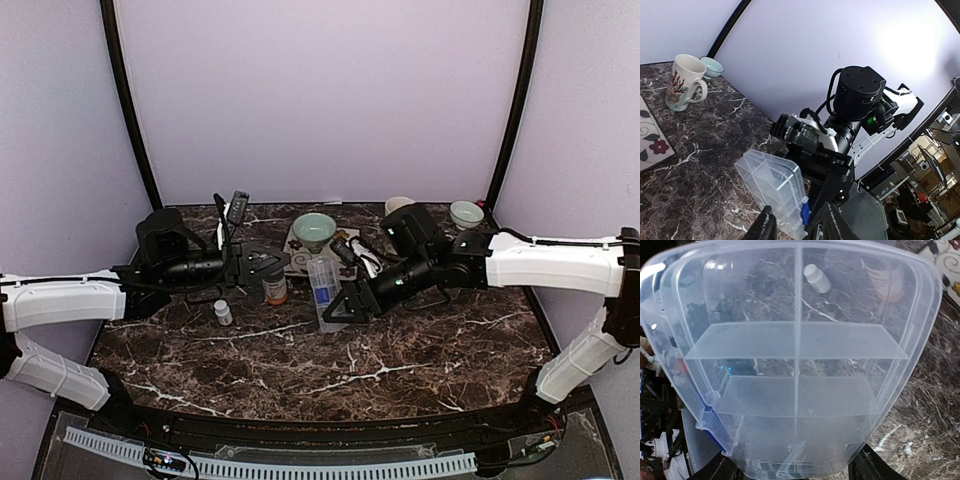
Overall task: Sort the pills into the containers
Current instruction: Place the pill container at the center of the board.
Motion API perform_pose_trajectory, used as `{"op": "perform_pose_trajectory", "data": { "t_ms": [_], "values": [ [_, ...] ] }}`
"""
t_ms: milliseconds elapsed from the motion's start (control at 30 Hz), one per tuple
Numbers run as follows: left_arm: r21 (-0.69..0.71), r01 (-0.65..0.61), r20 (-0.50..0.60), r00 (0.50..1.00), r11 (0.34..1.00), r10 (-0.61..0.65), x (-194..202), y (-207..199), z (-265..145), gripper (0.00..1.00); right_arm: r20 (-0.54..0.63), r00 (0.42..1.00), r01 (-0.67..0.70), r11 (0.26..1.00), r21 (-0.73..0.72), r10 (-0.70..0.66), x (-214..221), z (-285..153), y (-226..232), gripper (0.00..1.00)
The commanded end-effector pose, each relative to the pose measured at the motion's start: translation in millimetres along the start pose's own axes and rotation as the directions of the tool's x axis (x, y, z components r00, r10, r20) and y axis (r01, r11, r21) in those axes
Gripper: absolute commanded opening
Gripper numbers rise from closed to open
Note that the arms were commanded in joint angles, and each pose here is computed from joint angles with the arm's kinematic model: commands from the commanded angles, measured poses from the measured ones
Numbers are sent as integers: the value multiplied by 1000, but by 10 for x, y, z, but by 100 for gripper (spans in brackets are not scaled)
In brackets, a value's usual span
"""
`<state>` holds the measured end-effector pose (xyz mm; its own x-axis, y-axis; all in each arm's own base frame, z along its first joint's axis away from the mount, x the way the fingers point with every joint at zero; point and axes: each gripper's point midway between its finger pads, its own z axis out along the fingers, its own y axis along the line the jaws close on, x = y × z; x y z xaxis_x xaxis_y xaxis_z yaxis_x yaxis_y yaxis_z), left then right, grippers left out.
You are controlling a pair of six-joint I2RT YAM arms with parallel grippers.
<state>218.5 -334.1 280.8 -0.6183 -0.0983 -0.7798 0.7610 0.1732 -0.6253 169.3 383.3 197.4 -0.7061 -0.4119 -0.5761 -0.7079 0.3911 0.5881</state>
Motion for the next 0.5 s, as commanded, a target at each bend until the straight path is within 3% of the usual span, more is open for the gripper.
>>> {"op": "perform_pose_trajectory", "data": {
  "t_ms": [0, 267, 467],
  "values": [
    [-126, 0, 13, 1000, 992, 1, 98, 219, -112, 35, -139, 990, -6, 987, 163, 29, 348, 158, -503, 46],
    [-144, 2, -8, 1000, 990, -3, 201, 272, -140, 36, -307, 949, 22, 950, 312, 78, 703, 439, -1071, 49],
    [-151, -1, -13, 1000, 989, -1, 241, 301, -150, 36, -343, 936, 64, 914, 400, 84, 709, 485, -1328, 55]
  ]
}}
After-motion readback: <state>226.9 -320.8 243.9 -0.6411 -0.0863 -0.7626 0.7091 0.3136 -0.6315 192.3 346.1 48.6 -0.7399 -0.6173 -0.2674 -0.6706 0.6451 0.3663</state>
